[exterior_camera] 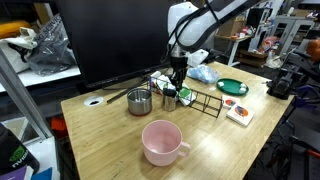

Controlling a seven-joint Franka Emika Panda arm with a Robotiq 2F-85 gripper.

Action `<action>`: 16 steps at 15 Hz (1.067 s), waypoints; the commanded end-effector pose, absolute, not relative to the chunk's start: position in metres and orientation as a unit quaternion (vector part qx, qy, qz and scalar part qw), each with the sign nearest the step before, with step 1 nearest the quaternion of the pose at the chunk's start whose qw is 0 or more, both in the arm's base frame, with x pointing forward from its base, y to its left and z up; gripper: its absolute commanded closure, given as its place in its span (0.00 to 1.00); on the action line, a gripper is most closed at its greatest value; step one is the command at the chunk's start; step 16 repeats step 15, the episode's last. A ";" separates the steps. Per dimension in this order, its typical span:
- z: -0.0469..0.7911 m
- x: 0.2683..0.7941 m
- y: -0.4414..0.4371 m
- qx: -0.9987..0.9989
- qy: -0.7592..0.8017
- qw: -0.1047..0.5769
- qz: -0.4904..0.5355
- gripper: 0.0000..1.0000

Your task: Move the book rack slightly to the left

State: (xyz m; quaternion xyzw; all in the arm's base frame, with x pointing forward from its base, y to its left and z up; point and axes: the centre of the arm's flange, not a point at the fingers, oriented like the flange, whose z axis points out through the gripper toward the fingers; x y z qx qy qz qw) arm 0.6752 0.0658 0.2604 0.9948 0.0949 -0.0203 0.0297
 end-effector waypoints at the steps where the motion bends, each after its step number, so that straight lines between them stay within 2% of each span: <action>1: 0.279 0.665 0.062 0.995 0.080 0.002 -0.061 0.49; 6: 0.326 0.631 0.066 0.994 0.058 -0.040 -0.087 0.15; 7: 0.313 0.651 0.070 0.995 0.061 -0.020 -0.081 0.33; 9: 0.326 0.642 0.070 0.995 0.058 -0.027 -0.082 0.18; 10: 0.326 0.640 0.070 0.994 0.058 -0.027 -0.084 0.15; 16: 0.322 0.638 0.069 0.994 0.057 -0.027 -0.089 0.15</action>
